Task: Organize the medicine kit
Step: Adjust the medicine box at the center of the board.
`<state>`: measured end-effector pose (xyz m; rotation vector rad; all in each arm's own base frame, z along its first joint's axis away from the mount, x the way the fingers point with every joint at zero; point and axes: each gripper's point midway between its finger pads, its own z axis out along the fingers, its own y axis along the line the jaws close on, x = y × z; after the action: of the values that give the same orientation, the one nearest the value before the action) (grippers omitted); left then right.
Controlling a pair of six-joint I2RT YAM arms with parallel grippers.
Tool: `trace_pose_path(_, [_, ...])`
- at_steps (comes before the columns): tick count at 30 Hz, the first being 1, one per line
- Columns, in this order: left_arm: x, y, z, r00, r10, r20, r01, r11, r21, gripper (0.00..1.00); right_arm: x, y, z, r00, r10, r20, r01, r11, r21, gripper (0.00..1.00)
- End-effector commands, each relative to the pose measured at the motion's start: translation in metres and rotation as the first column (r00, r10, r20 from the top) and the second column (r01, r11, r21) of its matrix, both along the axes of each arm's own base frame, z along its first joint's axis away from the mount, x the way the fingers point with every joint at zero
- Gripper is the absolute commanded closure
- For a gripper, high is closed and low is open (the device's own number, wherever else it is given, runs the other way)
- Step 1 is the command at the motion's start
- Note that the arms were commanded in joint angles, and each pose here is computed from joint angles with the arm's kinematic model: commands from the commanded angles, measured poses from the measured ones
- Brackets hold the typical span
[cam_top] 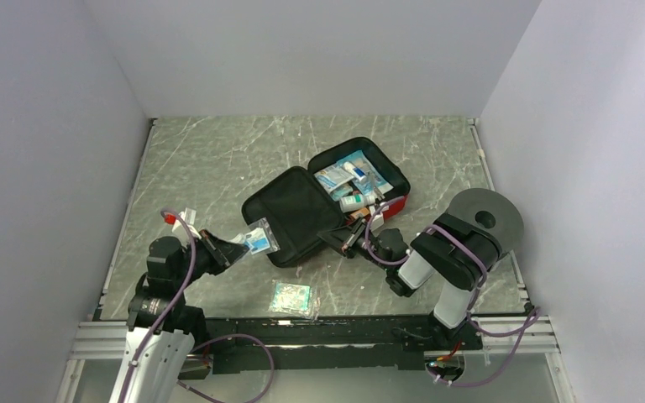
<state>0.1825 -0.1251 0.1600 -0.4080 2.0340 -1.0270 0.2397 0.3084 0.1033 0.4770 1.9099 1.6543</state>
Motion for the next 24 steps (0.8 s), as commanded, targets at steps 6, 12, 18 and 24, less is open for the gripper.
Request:
trace_pose_path(6, [-0.01, -0.006, 0.013, 0.999, -0.034, 0.02, 0.035, 0.998, -0.043, 1.0, -0.034, -0.022, 0.056, 0.969, 0.117, 0.218, -0.144, 0.983, 0.114, 1.0])
trace_pose_path(12, [-0.012, -0.007, 0.013, 0.998, -0.052, 0.021, 0.053, 0.998, -0.035, 1.0, -0.034, -0.049, 0.042, 0.967, 0.165, 0.191, -0.18, 0.982, 0.059, 1.0])
trace_pose_path(18, [-0.011, -0.009, 0.013, 0.998, -0.063, 0.026, 0.064, 0.997, -0.04, 1.0, -0.014, -0.062, 0.032, 0.941, 0.286, 0.179, -0.285, 0.958, -0.026, 1.0])
trace_pose_path(24, [-0.009, -0.01, 0.012, 0.997, -0.074, 0.026, 0.075, 0.997, -0.035, 1.0, 0.019, -0.083, 0.023, 0.936, 0.314, 0.161, -0.303, 0.949, -0.089, 1.0])
